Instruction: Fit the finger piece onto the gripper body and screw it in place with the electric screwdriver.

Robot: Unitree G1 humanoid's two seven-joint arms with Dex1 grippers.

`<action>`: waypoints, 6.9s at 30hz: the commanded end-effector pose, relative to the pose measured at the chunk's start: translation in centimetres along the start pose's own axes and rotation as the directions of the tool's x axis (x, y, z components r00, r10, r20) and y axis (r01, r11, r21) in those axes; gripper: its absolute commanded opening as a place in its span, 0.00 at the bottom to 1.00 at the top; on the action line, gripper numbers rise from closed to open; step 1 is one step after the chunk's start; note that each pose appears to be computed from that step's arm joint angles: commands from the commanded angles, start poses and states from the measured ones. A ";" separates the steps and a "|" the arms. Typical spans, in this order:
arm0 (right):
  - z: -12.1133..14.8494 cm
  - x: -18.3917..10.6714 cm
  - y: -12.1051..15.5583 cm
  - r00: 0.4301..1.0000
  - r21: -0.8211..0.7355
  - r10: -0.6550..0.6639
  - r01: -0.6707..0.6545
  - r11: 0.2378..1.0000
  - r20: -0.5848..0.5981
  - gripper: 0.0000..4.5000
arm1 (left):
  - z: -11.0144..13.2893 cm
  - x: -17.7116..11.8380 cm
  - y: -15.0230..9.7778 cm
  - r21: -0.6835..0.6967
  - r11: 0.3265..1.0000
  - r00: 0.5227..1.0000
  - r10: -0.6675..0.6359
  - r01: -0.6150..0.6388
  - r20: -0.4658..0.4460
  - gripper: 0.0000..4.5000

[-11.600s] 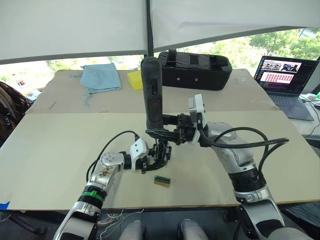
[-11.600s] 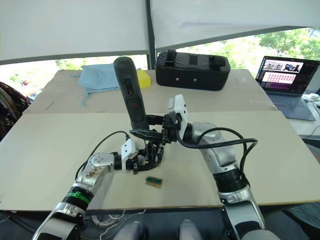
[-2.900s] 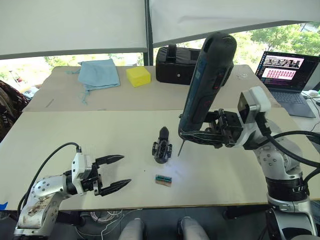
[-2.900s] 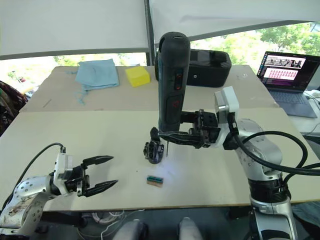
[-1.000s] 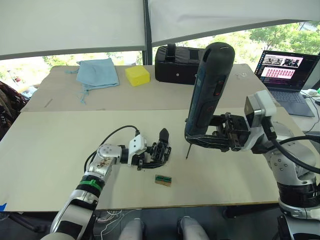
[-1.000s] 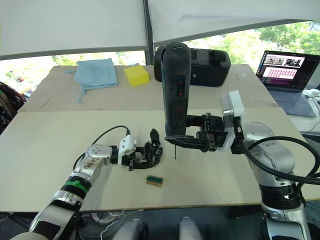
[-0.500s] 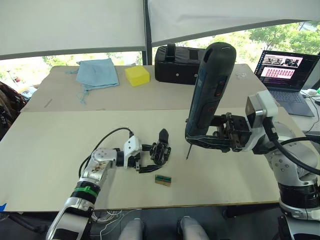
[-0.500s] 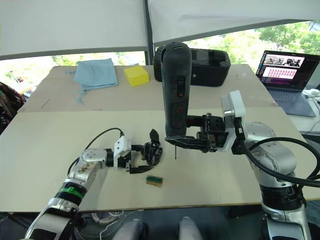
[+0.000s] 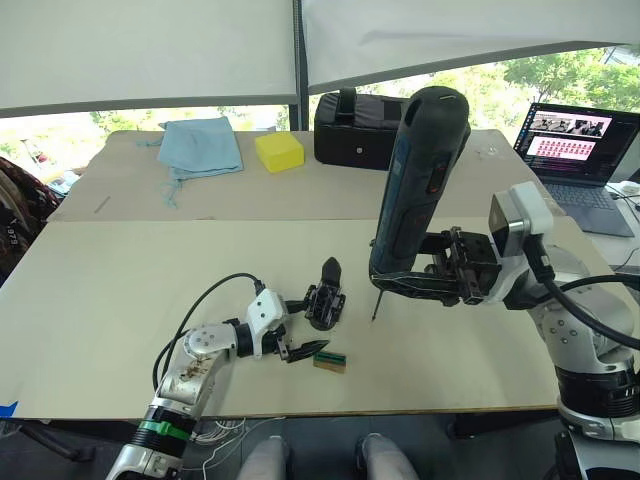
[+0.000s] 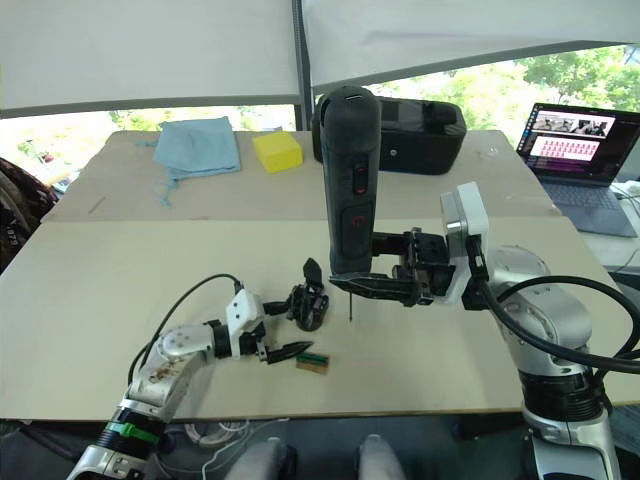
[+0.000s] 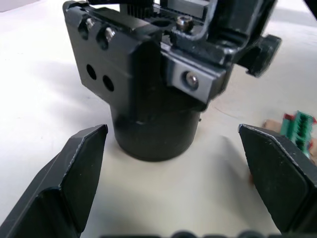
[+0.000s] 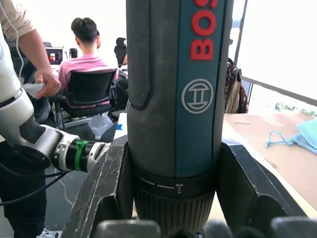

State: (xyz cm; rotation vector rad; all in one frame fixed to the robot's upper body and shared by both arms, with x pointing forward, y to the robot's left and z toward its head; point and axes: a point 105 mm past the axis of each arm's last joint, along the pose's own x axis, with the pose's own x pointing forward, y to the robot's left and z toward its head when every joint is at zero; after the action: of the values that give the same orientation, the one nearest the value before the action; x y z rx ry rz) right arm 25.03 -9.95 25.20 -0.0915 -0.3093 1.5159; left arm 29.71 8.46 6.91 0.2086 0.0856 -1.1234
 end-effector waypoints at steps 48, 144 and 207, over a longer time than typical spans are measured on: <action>5.4 5.2 -0.5 0.984 -0.005 0.108 -0.108 0.994 0.140 0.42 | -1.3 2.9 -0.3 0.001 0.999 0.997 -0.050 0.051 -0.055 0.51; -1.8 8.7 -2.6 1.000 -0.002 0.026 -0.026 1.000 -0.005 0.42 | -1.7 2.7 -1.4 -0.058 0.995 0.994 -0.086 0.082 -0.072 0.51; -10.3 7.1 -2.3 0.972 0.139 -0.135 0.164 0.977 -0.194 0.42 | -1.9 2.8 -1.1 -0.119 0.992 0.997 -0.053 0.046 -0.057 0.51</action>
State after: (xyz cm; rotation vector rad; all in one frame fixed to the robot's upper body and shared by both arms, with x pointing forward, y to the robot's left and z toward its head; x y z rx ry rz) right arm 28.83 -1.20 21.35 -0.0494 -0.2403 1.4274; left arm 30.95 6.49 6.03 0.1708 0.1391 -1.1187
